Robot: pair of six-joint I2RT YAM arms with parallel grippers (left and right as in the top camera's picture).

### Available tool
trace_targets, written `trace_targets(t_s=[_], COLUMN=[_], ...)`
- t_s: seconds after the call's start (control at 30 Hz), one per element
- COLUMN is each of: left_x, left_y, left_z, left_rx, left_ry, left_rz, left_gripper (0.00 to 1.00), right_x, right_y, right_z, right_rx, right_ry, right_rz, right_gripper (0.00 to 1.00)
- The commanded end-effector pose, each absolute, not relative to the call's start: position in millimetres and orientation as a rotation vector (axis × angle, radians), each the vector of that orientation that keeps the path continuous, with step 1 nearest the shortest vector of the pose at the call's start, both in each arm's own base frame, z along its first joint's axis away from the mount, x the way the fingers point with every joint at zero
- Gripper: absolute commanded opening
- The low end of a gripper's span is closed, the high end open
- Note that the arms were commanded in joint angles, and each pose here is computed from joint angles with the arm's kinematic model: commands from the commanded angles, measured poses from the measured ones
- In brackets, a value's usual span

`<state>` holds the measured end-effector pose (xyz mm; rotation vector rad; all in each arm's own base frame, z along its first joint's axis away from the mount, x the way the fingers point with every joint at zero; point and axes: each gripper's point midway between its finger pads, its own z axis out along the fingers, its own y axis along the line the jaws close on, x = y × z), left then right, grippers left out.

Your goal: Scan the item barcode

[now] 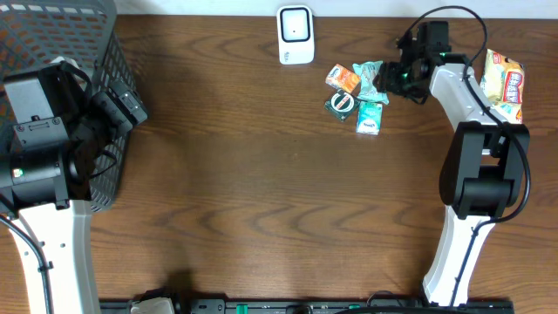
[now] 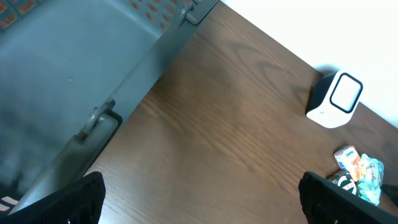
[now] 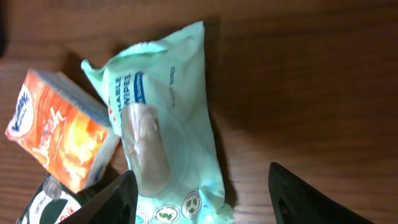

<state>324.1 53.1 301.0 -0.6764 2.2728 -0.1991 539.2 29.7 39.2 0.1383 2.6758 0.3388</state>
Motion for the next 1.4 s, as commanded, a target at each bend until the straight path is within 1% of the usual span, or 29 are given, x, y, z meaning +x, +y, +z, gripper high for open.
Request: trace_targets(t_s=[0.0, 0.27, 0.33, 0.37, 0.43, 0.57, 0.7, 0.73, 0.77, 0.8, 0.83, 0.87, 0.97, 1.13, 1.17, 1.23, 1.27, 1.37], left_x=[323, 323, 323, 323, 323, 323, 323, 323, 323, 323, 323, 323, 323, 323, 323, 323, 323, 323], left_y=[56, 56, 56, 56, 56, 56, 56, 56, 56, 56, 56, 56, 56, 56, 56, 56, 56, 56], left_z=[301, 301, 301, 301, 301, 301, 301, 301, 301, 301, 301, 301, 301, 301, 301, 301, 301, 301], left_rx=[-0.672, -0.672, -0.672, -0.672, -0.672, -0.672, -0.672, -0.672, -0.672, -0.672, -0.672, -0.672, -0.672, -0.672, -0.672, -0.672, -0.672, -0.672], left_ry=[2.276, 2.276, 2.275, 2.275, 2.275, 2.275, 2.275, 2.275, 2.275, 2.275, 2.275, 2.275, 2.275, 2.276, 2.276, 2.275, 2.276, 2.275], left_rz=[-0.179, -0.179, -0.179, -0.179, -0.179, -0.179, -0.179, -0.179, -0.179, -0.179, -0.179, -0.179, -0.179, -0.179, -0.179, -0.179, -0.179, -0.179], left_gripper=[0.98, 0.98, 0.98, 0.98, 0.98, 0.98, 0.98, 0.98, 0.98, 0.98, 0.98, 0.98, 0.98, 0.98, 0.98, 0.98, 0.98, 0.98], right_x=[545, 550, 550, 550, 546, 540, 535, 534, 534, 535, 537, 541, 546, 540, 534, 523, 512, 482], right_y=[40, 64, 54, 45, 38, 37, 45, 45, 45, 45, 44, 42, 39, 49, 60, 81, 101, 148], right_z=[57, 59, 54, 49, 41, 26, 15, 14, 14, 16, 21, 30, 58, 117, 138, 163, 180, 203], right_rx=[0.143, 0.021, 0.04, 0.059, 0.072, 0.071, -0.045, -0.059, -0.062, -0.061, -0.056, -0.027, -0.011, -0.037, -0.069, -0.114, -0.159, -0.294], right_ry=[2.634, 2.606, 2.607, 2.605, 2.615, 2.625, 2.626, 2.628, 2.628, 2.623, 2.614, 2.594, 2.542, 2.463, 2.436, 2.405, 2.383, 2.355], right_rz=[0.316, 0.284, 0.182, 0.087, 0.034, 0.05, 0.072, 0.064, 0.058, 0.057, 0.058, 0.065, 0.069, 0.146, 0.227, 0.365, 0.501, 0.797], right_gripper=[0.61, 0.56, 0.51, 0.5, 0.49, 0.49, 0.48, 0.46, 0.4, 0.29, 0.18, 0.1, 0.01, 0.01, 0.01, 0.01, 0.01, 0.01])
